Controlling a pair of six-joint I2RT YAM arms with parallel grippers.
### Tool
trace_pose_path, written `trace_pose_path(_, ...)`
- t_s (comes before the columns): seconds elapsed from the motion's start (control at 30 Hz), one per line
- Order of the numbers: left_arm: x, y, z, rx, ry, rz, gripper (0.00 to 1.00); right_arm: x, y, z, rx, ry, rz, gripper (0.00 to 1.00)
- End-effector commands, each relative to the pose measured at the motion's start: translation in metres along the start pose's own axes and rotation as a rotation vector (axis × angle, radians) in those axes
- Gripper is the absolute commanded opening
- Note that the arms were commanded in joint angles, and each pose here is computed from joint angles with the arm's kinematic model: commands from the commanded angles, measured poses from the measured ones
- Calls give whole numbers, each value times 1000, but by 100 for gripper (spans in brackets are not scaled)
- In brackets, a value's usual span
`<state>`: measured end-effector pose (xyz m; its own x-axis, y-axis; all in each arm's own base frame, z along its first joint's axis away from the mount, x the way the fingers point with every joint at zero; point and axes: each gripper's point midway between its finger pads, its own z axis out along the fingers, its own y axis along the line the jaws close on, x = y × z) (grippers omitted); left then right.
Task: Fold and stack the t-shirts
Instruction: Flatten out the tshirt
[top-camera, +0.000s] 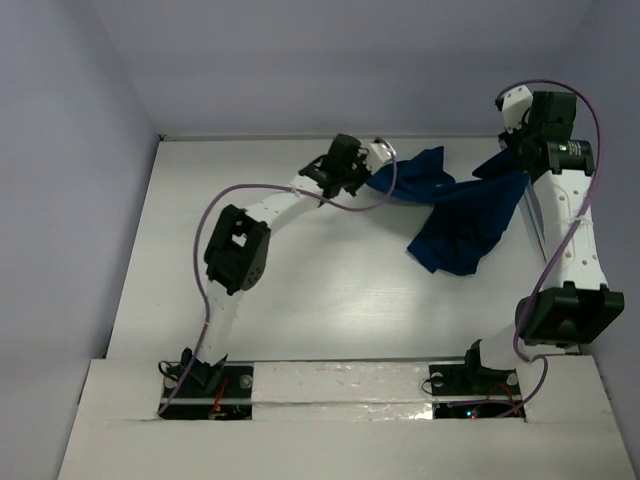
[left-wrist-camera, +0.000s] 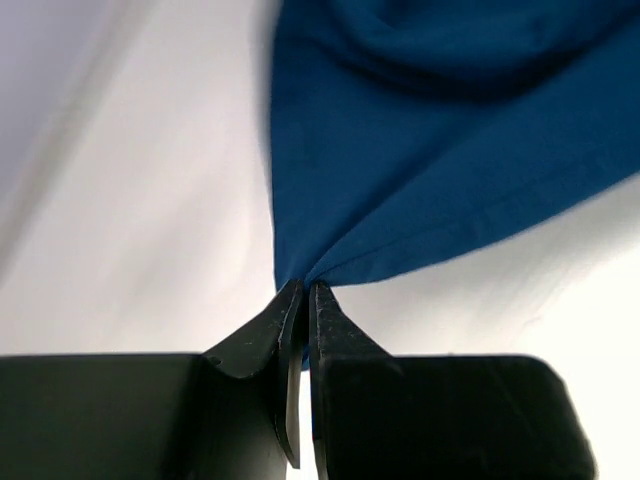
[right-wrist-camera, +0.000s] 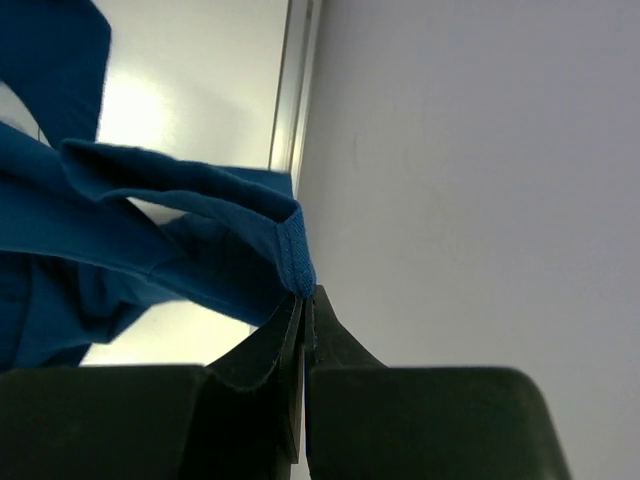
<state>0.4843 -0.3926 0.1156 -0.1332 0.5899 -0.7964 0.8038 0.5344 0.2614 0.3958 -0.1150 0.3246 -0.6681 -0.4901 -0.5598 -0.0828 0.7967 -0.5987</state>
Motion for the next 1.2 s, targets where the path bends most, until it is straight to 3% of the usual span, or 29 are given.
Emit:
trace_pose_path(0.0, -85, 61, -94, -134, -207, -19, 0, -33, -21, -41, 52, -194, 65, 0)
trace_pose_path(0.3, -151, 80, -256, -225, -430, -3, 0, -52, 23, -90, -201, -410, 77, 0)
trace_pose_path(0.53, -209, 71, -387, -269, -640, 15, 0, -64, 49, -166, -353, -674, 36, 0)
trace_pose_path(0.7, -229, 46, -475, -254, -778, 82, 0, -63, 37, -252, -259, -931, 20, 0)
trace_pose_path(0.97, -220, 19, -587, -339, -945, 162, 1, -41, 6, -386, -6, -1316, 106, 0)
trace_pose_path(1.07, -214, 9, -630, -389, -1011, 184, 1, -31, 5, -414, 1, -1359, 133, 0)
trace_pose_path(1.17, -209, 0, -648, -387, -1038, 195, 1, -32, -1, -436, -8, -1399, 174, 0)
